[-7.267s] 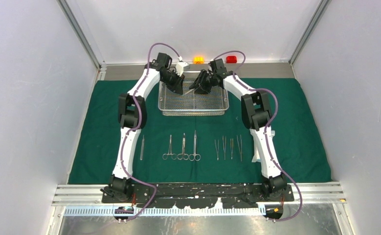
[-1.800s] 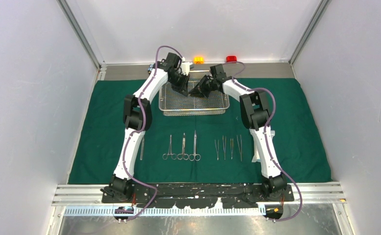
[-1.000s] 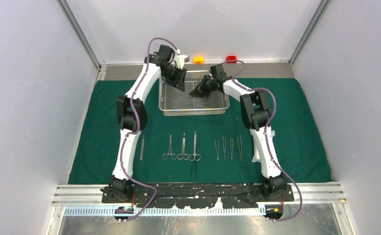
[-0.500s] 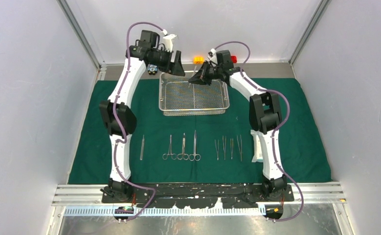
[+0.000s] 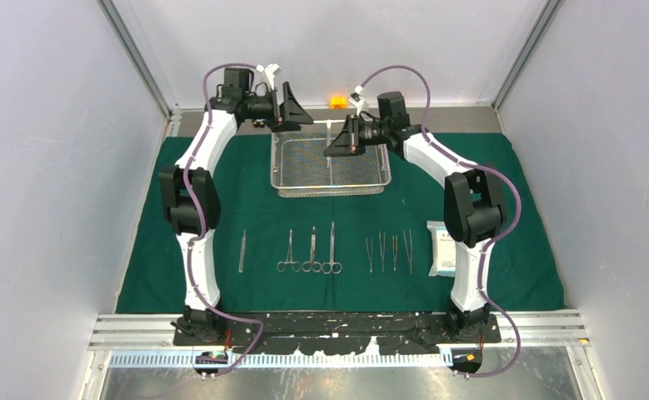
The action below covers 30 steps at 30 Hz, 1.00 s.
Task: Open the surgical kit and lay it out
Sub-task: Pick up the medical item from the container, then place the medical item in the surgical kit.
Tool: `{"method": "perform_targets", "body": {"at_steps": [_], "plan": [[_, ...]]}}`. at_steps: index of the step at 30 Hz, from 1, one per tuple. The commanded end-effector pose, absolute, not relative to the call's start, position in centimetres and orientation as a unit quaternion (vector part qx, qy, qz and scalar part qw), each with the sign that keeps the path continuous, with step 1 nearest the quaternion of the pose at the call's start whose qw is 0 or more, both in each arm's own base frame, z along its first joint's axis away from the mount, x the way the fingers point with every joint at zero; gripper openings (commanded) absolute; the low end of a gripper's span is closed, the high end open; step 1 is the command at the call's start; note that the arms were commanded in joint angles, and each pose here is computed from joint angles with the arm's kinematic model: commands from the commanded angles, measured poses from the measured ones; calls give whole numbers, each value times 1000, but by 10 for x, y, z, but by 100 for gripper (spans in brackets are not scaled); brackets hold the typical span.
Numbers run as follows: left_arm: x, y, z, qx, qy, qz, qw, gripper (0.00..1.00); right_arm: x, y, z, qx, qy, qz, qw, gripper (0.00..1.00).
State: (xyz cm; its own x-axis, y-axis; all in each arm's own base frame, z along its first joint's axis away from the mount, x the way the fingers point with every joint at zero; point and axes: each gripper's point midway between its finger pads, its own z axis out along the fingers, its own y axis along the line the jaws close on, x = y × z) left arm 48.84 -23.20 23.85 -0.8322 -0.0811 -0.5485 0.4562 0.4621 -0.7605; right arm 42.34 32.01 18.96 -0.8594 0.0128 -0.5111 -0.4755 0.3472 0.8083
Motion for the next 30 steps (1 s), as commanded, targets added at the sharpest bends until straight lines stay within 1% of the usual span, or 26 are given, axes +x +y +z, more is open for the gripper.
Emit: {"method": "perform_targets", "body": {"at_steps": [1,9,11,13,14,18,20,30], "plan": [[471,-250,298,154,754,-568,292,85,396,323,238,-240,741,566,269,0],[459,-268,298,176,725,-603,282,84,392,329,244,-234,726,592,260,0],[457,-270,297,177,720,-608,282,83,391,330,242,-235,726,593,257,0],[455,-273,293,179,720,-610,277,78,390,331,241,-235,726,595,253,1],[454,-274,292,181,720,-612,274,74,389,331,240,-236,726,596,251,1],[450,-278,286,187,718,-618,261,52,388,332,238,-234,725,598,248,1],[447,-278,286,190,715,-621,259,45,387,332,237,-234,726,599,245,1],[437,-286,286,198,706,-633,250,38,388,335,234,-222,722,614,229,0]]}}
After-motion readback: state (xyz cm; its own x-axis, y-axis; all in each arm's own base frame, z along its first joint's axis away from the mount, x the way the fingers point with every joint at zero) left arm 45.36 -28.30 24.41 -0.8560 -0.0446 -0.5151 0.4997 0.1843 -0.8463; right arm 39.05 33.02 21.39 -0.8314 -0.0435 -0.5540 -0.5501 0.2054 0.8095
